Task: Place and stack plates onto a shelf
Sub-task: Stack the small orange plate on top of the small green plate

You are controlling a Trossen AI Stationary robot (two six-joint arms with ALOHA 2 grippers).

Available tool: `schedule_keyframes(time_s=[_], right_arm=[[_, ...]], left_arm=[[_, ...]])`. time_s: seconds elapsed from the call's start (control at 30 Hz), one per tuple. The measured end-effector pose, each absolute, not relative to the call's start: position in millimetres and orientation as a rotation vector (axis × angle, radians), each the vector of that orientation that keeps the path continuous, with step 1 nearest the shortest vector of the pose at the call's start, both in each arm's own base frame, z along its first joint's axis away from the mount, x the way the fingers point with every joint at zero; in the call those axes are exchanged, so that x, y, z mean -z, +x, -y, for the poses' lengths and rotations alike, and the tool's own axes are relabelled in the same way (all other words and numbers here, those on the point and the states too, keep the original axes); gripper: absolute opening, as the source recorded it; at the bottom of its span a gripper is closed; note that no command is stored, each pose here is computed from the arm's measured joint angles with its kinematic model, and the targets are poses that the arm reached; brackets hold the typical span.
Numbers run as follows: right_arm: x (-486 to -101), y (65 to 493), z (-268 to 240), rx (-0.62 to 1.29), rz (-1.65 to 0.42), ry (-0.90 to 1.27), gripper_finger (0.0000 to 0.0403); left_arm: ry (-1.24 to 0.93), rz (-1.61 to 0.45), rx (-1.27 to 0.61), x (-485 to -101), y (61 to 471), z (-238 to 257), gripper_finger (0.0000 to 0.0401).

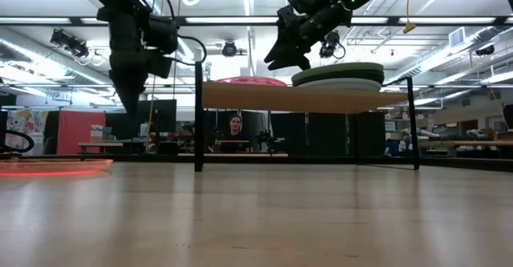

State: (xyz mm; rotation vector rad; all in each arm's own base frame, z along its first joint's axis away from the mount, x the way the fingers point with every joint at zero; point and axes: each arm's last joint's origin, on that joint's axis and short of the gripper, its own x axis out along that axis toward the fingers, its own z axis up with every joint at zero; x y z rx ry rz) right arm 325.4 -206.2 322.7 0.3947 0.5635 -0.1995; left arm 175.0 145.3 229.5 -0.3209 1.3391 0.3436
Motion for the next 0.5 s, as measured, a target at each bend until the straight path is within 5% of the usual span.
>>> schedule_keyframes(time_s=[0.5], right_arm=[[-323,325,206,0.199,-0.565,0.395,0.0139]], left_arm=[[-0.375,-1.45,-0.31,-205,184,-153,0.016]])
